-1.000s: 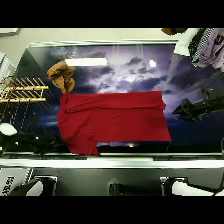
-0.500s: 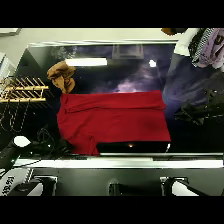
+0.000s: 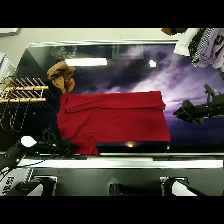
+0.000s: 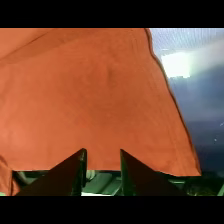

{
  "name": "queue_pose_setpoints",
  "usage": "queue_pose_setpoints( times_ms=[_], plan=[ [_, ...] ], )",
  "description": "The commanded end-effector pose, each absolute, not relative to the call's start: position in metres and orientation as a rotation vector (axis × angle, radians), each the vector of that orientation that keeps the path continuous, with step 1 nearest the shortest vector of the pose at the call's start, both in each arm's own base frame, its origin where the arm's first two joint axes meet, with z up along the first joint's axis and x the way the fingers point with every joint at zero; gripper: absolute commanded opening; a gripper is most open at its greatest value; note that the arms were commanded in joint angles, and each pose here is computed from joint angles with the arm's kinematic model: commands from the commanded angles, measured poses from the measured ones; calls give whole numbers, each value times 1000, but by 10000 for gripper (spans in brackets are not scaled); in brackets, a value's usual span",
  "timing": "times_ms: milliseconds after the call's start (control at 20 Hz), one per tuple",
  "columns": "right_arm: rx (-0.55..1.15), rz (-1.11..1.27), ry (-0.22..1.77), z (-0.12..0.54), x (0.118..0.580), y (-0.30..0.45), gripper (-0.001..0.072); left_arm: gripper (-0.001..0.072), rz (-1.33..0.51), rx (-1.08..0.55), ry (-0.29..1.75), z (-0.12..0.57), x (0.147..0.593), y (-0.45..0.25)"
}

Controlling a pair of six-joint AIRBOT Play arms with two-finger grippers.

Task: Fold the clothes and pants, and hang the long-sleeved shirts on hangers.

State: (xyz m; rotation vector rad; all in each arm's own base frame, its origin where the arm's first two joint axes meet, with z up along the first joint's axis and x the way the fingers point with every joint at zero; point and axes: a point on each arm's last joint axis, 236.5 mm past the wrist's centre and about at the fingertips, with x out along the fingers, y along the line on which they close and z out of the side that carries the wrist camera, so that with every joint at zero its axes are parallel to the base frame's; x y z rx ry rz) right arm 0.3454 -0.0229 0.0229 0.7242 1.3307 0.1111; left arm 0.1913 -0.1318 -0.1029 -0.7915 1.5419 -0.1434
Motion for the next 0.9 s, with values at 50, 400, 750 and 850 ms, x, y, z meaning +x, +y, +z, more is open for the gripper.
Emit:
queue_pose_setpoints(
  times_ms=[50, 400, 750, 850],
  plan=[
    [787, 153, 1308, 32, 351, -11, 247, 15, -170, -784, 1553, -102, 189, -140],
    [840, 36, 1306, 10, 333, -60, 394, 15, -180, -776, 1559, -102, 187, -141],
    [882, -21, 1451, -84, 275, -40, 485, 15, -180, -776, 1559, -102, 187, -141],
    [881, -44, 1453, -95, 269, -40, 478, 15, -180, -776, 1559, -102, 187, -141]
  ],
)
